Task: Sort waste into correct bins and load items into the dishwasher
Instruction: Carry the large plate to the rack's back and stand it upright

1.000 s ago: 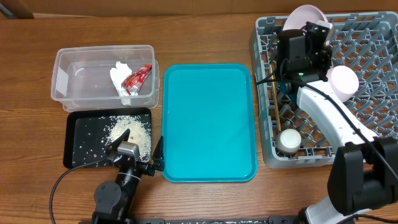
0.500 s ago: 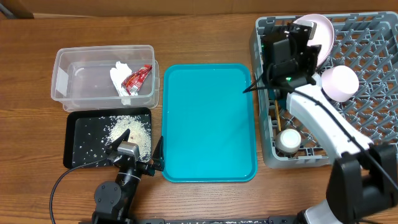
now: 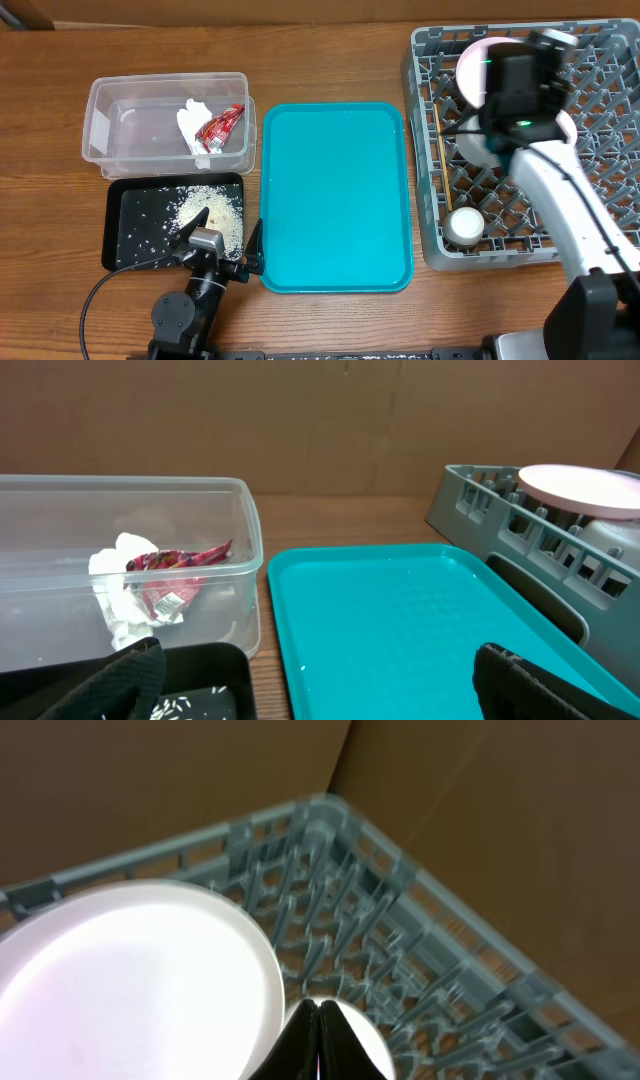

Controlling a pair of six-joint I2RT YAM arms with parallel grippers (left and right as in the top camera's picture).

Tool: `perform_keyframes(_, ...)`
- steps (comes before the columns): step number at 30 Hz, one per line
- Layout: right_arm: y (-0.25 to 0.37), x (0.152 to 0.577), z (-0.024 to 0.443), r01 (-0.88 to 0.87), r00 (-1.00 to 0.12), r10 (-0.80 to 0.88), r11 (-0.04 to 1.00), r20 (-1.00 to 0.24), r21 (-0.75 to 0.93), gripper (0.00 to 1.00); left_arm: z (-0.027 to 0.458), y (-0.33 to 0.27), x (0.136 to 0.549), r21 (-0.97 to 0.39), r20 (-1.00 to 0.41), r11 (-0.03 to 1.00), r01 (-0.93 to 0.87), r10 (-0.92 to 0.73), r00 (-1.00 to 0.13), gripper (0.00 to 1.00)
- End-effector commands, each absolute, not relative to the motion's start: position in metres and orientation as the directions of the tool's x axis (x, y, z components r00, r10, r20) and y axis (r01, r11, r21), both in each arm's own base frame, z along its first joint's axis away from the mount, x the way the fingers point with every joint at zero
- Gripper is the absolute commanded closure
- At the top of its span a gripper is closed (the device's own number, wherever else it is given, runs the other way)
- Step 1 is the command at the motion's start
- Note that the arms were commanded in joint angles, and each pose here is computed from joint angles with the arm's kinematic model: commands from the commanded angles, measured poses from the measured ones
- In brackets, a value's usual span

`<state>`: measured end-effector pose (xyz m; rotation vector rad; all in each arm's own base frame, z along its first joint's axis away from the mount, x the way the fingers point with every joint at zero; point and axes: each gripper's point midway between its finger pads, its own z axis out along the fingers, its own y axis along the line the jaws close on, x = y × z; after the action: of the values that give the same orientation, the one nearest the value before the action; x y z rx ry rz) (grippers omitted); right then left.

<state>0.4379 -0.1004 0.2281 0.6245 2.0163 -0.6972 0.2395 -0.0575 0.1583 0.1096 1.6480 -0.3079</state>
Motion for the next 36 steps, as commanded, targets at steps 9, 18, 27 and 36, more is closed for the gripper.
perform_keyframes(9,-0.108,0.446,0.204,0.377,-0.530,0.502,0.861,-0.683,0.340,0.61,0.158,-0.059,0.239,-0.142,-0.988,0.954,0.262,-0.118,-0.103,0.00)
perform_keyframes(18,-0.090,0.441,0.150,0.522,-0.544,0.727,0.684,-0.419,0.510,0.45,0.158,-0.059,0.239,-0.142,-0.988,0.954,0.262,-0.118,-0.103,0.00)
perform_keyframes(27,-0.088,0.437,0.125,0.580,-0.553,0.760,0.646,-0.342,0.497,0.47,0.158,-0.059,0.239,-0.142,-0.988,0.954,0.263,-0.118,-0.103,0.00)
perform_keyframes(36,-0.086,0.451,0.100,0.586,-0.550,0.776,0.622,-0.309,0.519,0.48,0.158,-0.059,0.239,-0.142,-0.988,0.954,0.262,-0.118,-0.103,0.00)
